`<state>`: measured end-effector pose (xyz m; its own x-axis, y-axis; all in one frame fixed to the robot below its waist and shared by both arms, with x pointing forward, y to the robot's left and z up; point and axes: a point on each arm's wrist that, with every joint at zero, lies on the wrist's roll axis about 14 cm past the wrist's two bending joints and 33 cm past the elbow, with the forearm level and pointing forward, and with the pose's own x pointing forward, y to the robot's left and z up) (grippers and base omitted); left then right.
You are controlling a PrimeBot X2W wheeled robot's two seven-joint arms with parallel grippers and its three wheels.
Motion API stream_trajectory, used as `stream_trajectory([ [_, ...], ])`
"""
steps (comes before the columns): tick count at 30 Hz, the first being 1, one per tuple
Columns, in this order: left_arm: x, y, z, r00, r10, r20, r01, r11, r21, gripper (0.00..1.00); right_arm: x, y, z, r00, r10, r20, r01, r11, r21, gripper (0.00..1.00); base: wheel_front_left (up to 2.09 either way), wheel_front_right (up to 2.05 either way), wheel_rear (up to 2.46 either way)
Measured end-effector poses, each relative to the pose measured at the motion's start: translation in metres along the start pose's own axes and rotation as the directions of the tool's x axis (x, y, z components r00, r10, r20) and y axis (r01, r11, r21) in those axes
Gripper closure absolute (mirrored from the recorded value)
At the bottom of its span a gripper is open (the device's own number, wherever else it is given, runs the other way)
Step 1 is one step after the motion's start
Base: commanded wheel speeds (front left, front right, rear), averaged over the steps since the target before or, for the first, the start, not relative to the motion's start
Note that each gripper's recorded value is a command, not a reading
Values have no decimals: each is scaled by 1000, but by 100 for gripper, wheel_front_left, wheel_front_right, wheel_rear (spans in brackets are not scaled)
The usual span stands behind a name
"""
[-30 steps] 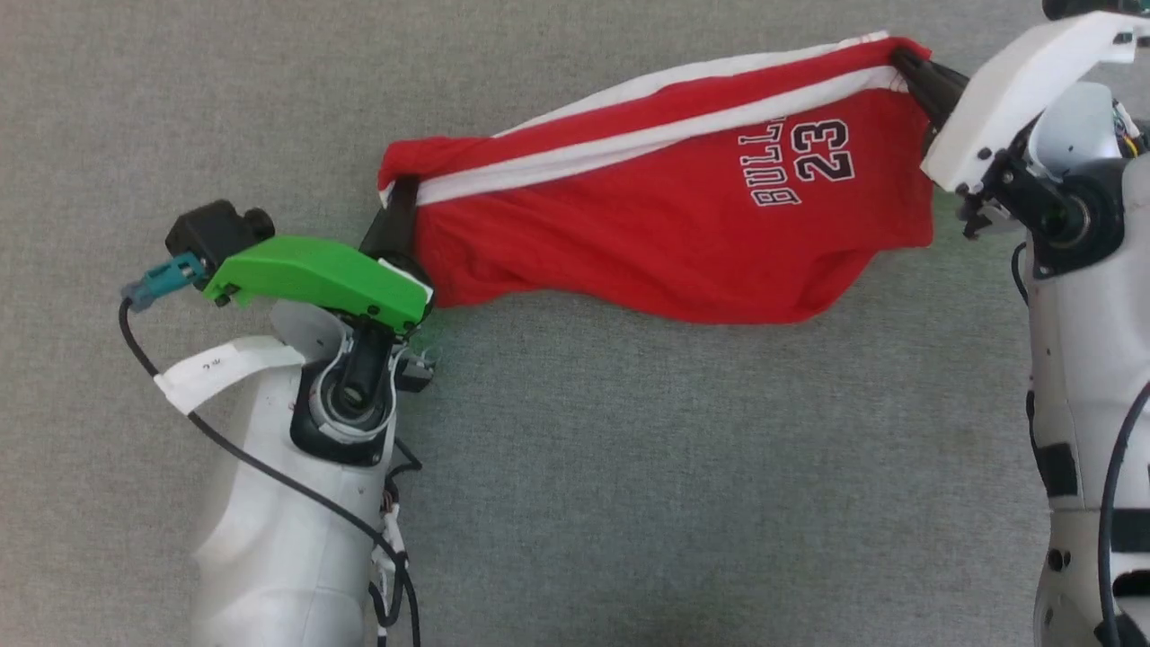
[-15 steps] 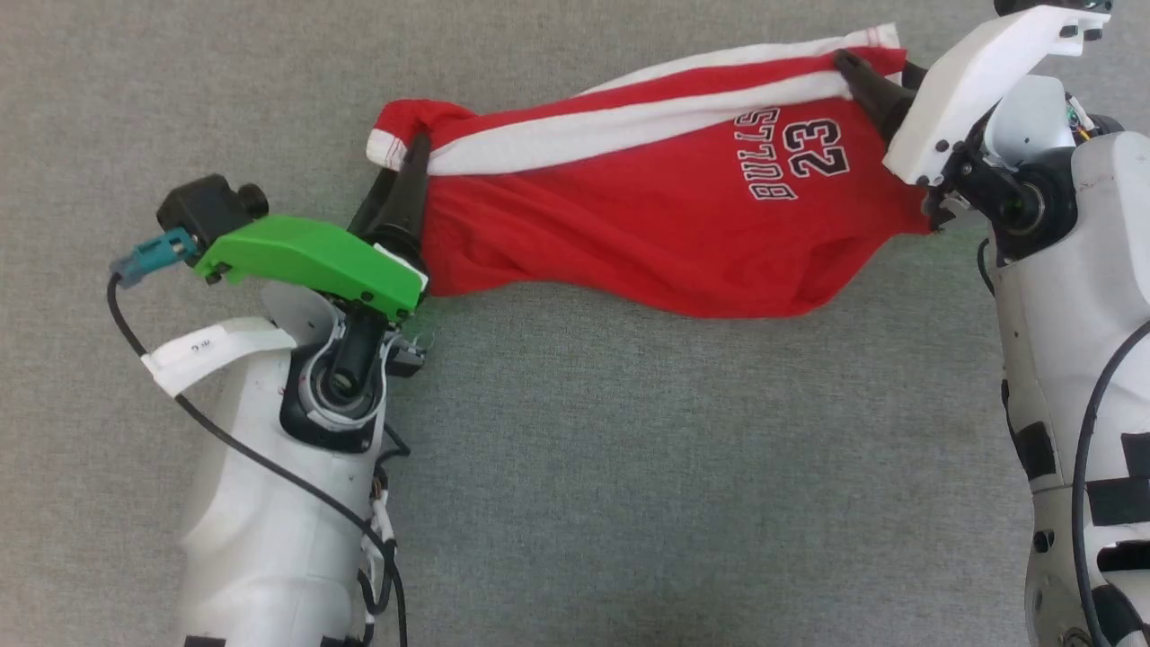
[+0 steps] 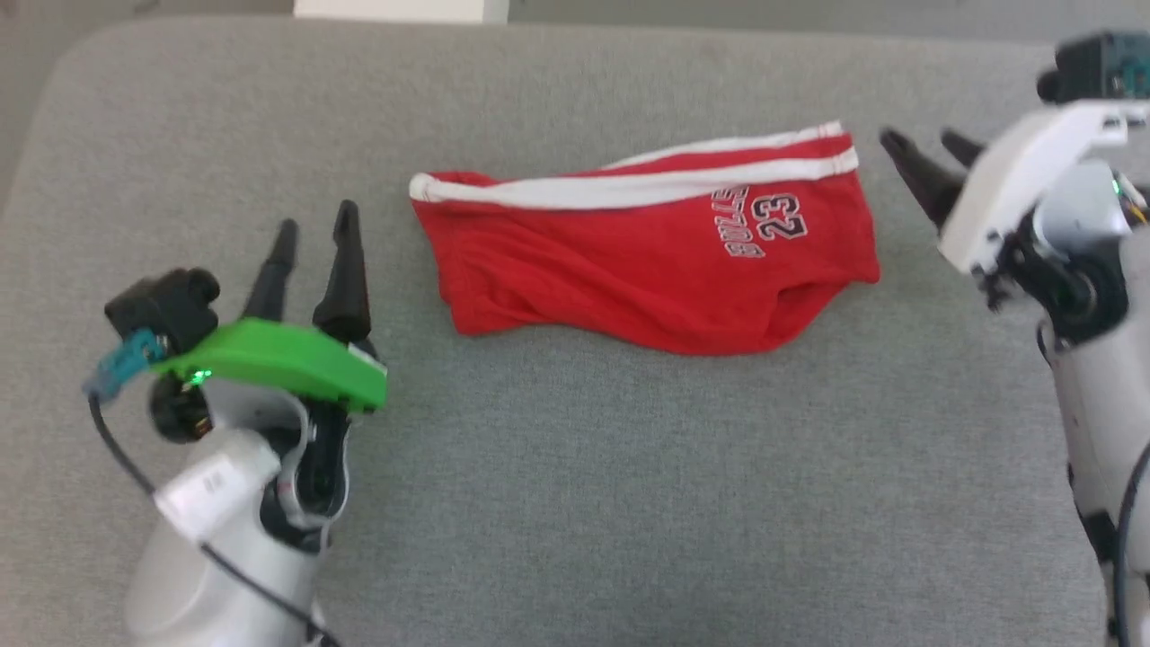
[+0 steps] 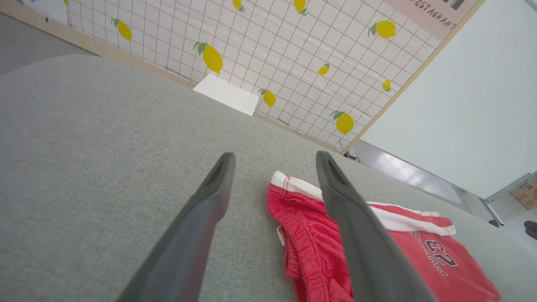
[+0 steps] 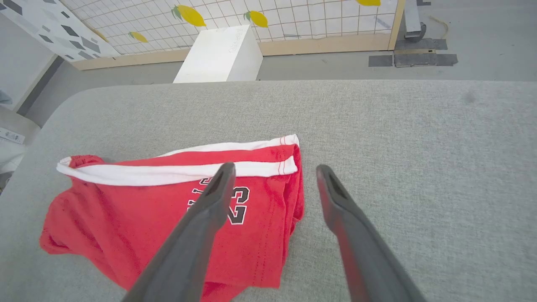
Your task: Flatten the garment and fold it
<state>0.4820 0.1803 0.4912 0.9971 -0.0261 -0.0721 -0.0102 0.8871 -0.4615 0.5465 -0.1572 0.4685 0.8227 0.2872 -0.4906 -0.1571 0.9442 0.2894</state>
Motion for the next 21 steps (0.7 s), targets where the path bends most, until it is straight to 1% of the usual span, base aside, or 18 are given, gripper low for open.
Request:
stream_trajectory([
  [2,-11,-7,18,995,-49,89,39,994,102,0,-12,-5,-4,1000,-14,-15,14,1000,-12,0,0,0,0],
  [5,-25,-15,31,983,-99,154,65,976,210,0,-25,-11,-9,999,-29,-29,29,999,-26,0,0,0,0],
  [8,-37,-17,37,976,-110,187,60,965,257,0,-31,-13,-17,998,-37,-49,35,999,-35,0,0,0,0],
  [11,-45,-15,42,971,-94,219,32,962,271,0,-31,-13,-29,995,-45,-85,41,998,-47,0,0,0,0],
  [14,-49,-14,39,971,-78,227,15,964,264,0,-28,-13,-44,989,-58,-134,47,995,-82,0,0,0,0],
  [21,-51,-8,30,973,-57,223,-1,968,252,0,-14,-3,-72,977,-50,-207,31,995,-91,0,0,0,0],
])
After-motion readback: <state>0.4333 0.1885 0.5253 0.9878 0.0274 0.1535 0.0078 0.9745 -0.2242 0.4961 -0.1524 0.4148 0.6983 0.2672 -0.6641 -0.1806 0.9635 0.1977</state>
